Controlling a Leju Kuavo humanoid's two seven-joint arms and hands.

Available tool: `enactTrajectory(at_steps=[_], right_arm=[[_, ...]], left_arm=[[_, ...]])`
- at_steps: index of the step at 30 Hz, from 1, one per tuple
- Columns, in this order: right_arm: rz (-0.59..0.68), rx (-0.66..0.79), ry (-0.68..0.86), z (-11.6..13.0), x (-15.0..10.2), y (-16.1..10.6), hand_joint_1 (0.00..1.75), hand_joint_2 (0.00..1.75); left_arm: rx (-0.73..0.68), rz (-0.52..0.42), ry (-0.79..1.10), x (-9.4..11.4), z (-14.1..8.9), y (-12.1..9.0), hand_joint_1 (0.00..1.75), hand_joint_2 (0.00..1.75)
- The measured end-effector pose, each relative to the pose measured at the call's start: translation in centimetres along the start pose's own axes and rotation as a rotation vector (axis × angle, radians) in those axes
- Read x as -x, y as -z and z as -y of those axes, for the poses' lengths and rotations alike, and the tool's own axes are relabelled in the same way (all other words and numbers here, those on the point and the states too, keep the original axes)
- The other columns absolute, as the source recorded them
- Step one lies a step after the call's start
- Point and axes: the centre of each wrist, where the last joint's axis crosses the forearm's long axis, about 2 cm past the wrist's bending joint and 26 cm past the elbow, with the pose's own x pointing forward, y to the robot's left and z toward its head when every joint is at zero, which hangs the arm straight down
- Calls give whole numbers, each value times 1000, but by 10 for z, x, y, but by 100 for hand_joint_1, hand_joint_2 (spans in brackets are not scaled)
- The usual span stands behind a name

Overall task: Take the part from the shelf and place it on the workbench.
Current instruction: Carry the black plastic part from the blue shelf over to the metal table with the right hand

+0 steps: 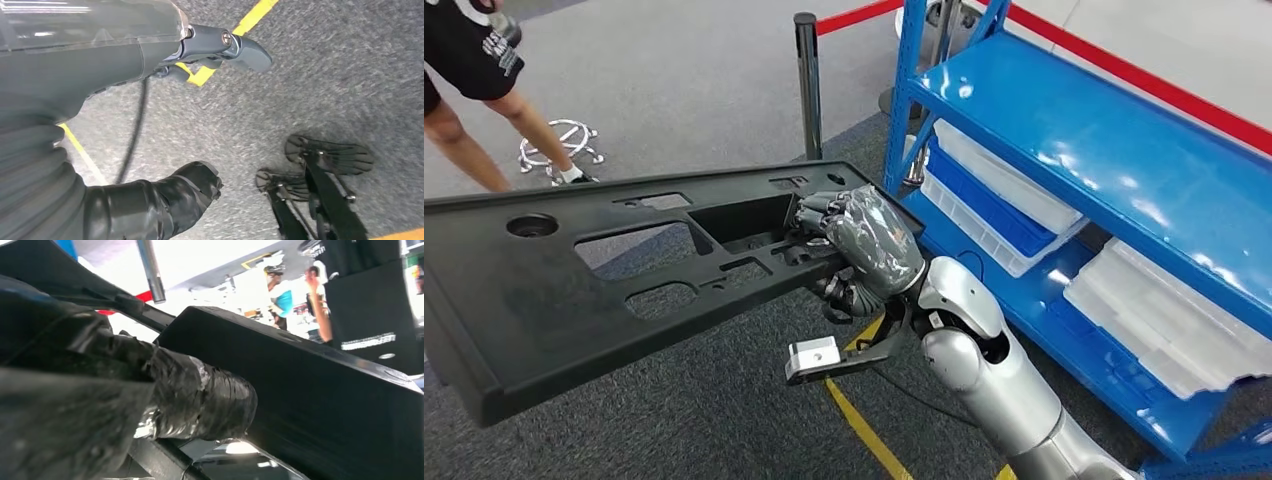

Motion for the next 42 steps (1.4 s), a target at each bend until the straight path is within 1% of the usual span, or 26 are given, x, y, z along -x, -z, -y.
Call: enactTrajectory(at_steps=[2, 4, 6, 9, 11, 14, 18, 23, 26, 29, 31, 35, 42], right_arm=[[-1, 6, -2, 3, 2, -3, 175, 0], [-2, 14, 3, 12, 10, -12, 175, 0], [-9, 18, 5, 26, 21, -28, 175, 0], [-35, -2, -5, 45, 36, -51, 175, 0], [-48, -12, -14, 52, 40, -59, 175, 0], [-58, -11, -34, 61, 42, -62, 175, 0], [-80, -12, -53, 65, 42, -64, 175, 0], [-115, -12, -80, 68, 43, -72, 175, 0], [-138, -16, -88, 67, 43, -78, 175, 0], [-140, -11, -97, 70, 42, -80, 175, 0], [-132, -9, -98, 71, 42, -80, 175, 0], [-102, -6, -92, 74, 43, -77, 175, 0], [-100, -7, -87, 75, 46, -76, 175, 0]], left_arm=[[13, 12, 4, 2, 2, 1, 0, 175], [52, 15, 14, 4, 13, 1, 0, 175], [79, 29, 15, 3, 28, 0, 0, 175], [74, 55, -45, 2, 46, -2, 0, 175], [62, 59, -108, 4, 54, -4, 0, 175], [43, 60, -140, 2, 58, -11, 0, 175], [-14, 67, -96, -3, 61, -18, 0, 175], [-78, 102, 4, -23, 70, -22, 0, 175], [-114, 126, 74, -31, 75, -24, 0, 175], [-111, 142, 105, -36, 78, -25, 0, 175], [-77, 146, 109, -35, 79, -25, 0, 175], [5, 144, 84, -28, 78, -26, 0, 175], [25, 139, 55, -23, 75, -26, 0, 175]])
